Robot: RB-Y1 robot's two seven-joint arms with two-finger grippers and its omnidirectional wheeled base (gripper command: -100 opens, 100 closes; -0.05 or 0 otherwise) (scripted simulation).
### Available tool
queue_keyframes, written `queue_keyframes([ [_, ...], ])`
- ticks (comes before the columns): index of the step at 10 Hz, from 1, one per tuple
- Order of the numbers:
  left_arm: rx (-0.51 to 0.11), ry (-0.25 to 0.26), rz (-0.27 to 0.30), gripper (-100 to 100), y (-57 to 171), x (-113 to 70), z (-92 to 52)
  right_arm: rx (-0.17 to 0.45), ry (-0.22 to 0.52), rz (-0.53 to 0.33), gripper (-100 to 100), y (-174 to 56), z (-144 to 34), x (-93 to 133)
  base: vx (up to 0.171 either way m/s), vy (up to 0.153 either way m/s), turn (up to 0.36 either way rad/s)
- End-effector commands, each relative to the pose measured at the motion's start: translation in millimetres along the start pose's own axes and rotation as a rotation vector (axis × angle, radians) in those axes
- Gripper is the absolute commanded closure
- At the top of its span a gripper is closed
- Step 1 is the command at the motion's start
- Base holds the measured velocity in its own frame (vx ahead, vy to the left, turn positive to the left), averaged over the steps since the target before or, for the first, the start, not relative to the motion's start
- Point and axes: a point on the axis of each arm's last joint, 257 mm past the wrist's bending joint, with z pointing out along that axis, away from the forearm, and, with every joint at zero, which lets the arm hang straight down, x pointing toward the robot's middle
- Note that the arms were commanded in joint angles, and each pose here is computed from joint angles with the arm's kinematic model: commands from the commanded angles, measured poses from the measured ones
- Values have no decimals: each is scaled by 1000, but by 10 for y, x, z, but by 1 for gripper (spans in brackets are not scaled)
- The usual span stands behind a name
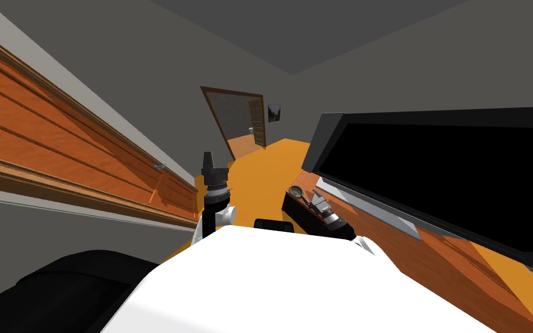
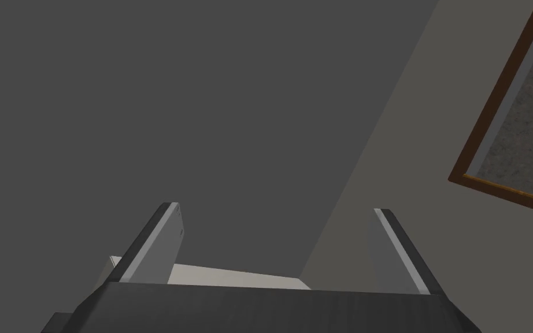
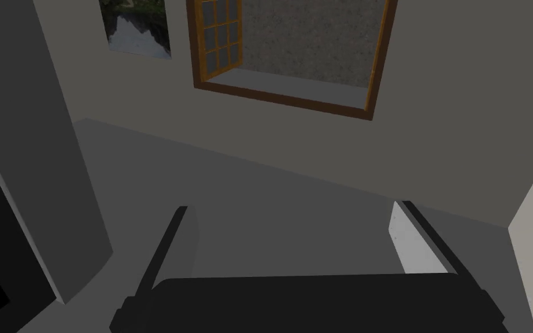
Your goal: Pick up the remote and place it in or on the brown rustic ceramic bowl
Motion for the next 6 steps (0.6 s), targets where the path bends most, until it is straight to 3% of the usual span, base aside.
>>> queue_keyframes([
  [1, 0, 0, 0, 0, 0, 0, 0, -13, 25, -36, -100, 19, 1, 70, 1, -6, 6],
  [2, 0, 0, 0, 0, 0, 0, 0, -28, 76, -86, -100, -2, -93, 260, 4, 0, 303],
  [4, 0, 0, 0, 0, 0, 0, 0, -44, 103, -124, -100, 30, -101, 333, 5, -9, 55],
  [5, 0, 0, 0, 0, 0, 0, 0, -64, 154, -173, -100, 7, -209, 526, 5, -5, 191],
  [6, 0, 0, 0, 0, 0, 0, 0, -76, 173, -200, -100, 27, -219, 579, 7, -9, 213],
])
